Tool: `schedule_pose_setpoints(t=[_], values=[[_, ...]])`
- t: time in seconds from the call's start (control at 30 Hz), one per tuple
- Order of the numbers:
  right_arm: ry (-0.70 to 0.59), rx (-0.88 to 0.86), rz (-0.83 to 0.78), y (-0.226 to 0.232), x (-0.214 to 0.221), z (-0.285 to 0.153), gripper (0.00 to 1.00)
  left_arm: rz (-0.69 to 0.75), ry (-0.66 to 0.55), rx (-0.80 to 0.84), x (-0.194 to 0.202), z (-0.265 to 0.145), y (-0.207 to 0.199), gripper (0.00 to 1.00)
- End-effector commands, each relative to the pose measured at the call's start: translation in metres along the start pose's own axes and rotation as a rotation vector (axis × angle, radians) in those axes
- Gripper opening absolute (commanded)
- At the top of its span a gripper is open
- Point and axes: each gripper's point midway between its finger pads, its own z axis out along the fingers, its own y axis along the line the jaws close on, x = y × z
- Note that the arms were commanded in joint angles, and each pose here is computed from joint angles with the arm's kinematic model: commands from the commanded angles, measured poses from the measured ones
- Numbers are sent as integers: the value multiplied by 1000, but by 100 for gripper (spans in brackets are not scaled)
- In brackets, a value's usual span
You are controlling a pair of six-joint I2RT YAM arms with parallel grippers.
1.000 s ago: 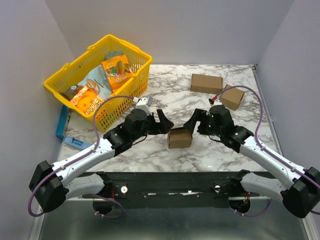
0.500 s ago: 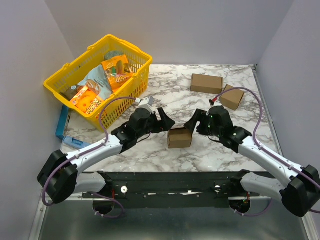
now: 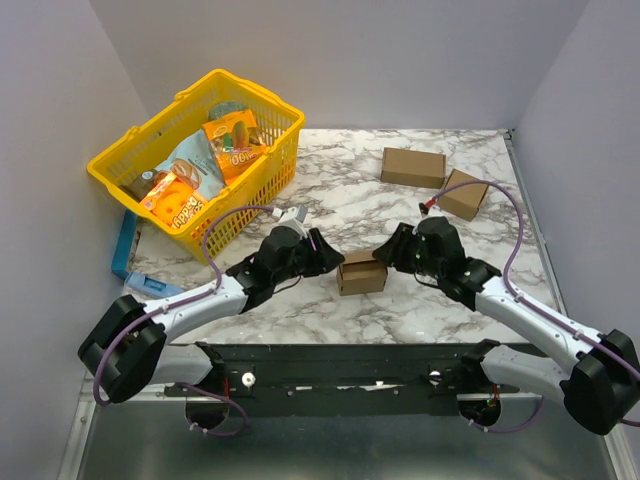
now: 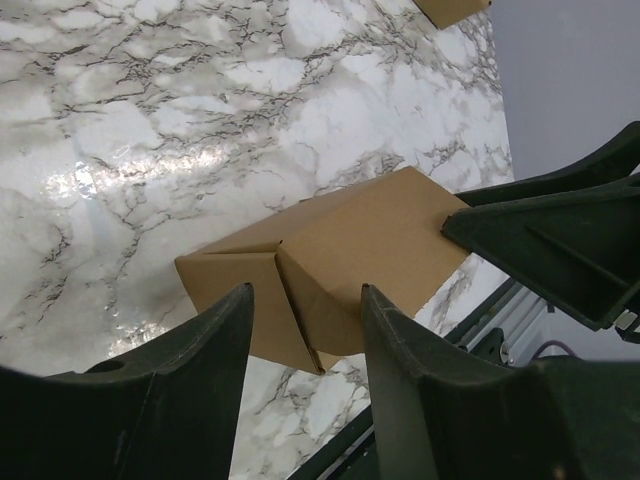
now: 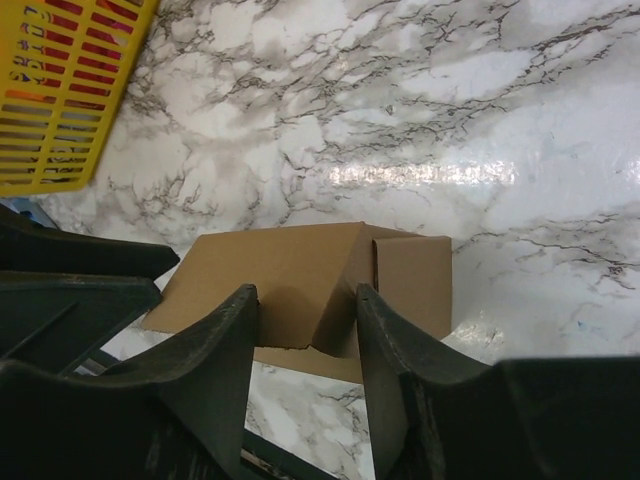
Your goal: Fold the paper box
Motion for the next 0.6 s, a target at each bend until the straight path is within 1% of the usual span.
schedule_pose_setpoints(t=[0.0, 0.07, 0.1, 0.2, 0.27, 0.3, 0.33, 0.37, 0.5, 0.57], values=[[60, 94, -17, -31, 25, 1, 48, -13, 22, 33, 6, 2, -2, 54], [69, 100, -17, -35, 29, 2, 47, -18, 26, 30, 9, 3, 0, 54], [68, 99, -17, -35, 29, 2, 44, -17, 27, 29, 9, 2, 1, 54], [74, 109, -19, -40, 34, 3, 43, -17, 30, 28, 11, 3, 2, 55], [86, 115, -21, -44, 40, 4, 43, -21, 32, 39, 11, 5, 1, 59], [85, 116, -19, -45, 41, 4, 42, -25, 33, 48, 12, 5, -1, 62], [87, 123, -20, -48, 42, 5, 41, -29, 24, 60, 10, 6, -3, 70], [92, 128, -22, -50, 44, 5, 41, -28, 24, 64, 10, 6, -4, 72], [102, 155, -29, -60, 51, 6, 41, -26, 41, 60, 17, 7, 0, 72], [105, 159, -34, -62, 53, 7, 41, -28, 49, 64, 21, 6, 2, 66]])
